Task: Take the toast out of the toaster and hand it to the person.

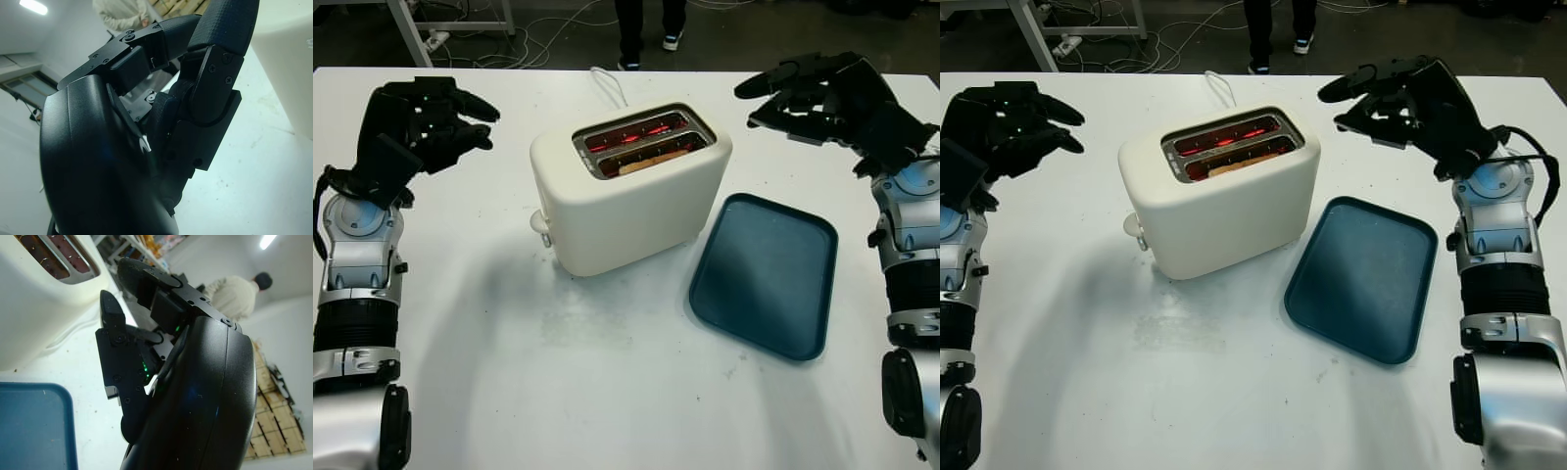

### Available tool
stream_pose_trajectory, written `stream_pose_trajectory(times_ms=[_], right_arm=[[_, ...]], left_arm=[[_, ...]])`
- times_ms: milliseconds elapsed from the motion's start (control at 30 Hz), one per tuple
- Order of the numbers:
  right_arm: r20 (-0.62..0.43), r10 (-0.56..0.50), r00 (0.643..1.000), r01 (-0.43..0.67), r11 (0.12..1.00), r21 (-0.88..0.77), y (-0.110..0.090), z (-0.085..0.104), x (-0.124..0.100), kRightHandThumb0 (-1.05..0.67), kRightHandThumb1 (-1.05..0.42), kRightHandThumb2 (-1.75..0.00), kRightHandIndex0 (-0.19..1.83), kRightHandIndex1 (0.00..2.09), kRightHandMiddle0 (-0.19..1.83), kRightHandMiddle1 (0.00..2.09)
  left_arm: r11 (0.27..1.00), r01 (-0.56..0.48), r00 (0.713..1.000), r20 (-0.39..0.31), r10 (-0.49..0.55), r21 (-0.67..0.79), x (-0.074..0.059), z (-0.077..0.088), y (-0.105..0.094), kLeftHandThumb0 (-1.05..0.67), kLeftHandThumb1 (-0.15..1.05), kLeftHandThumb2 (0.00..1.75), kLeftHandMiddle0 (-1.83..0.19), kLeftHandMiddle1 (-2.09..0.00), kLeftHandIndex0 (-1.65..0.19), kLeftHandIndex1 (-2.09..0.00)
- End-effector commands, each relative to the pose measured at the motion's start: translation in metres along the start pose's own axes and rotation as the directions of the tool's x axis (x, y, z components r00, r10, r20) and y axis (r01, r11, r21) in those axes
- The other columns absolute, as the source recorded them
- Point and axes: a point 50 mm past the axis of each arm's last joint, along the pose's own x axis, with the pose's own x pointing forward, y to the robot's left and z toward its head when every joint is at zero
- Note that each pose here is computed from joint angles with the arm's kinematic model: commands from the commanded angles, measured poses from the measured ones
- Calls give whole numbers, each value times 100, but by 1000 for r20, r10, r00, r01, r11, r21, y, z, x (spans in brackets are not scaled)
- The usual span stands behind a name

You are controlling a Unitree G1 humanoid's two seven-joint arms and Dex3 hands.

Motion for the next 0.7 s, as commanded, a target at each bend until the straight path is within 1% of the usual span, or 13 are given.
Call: stream_pose_trajectory(times_ms=[0,333,467,667], right_arm=[[23,-11,1000,11,1000,-4,-2,4,2,-19,-92,-7,82,83,95,26],[17,-14,1000,14,999,-30,-2,5,1,-19,-92,-8,83,81,95,25],[14,-16,1000,16,1000,-14,-3,3,1,-19,-92,-8,83,80,95,25],[4,-22,1000,22,999,-24,-3,3,0,-22,-92,-7,84,78,94,24]], left_arm=[[1000,2,1000,17,-2,6,2,3,-1,-105,92,14,-112,-78,-105,-63],[1000,-3,1000,14,3,-1,1,3,-1,-105,92,14,-112,-78,-106,-64],[1000,-5,1000,10,5,-7,0,2,-1,-105,92,14,-113,-77,-106,-64],[1000,-7,1000,15,7,-6,0,2,-1,-105,92,13,-113,-76,-106,-63]])
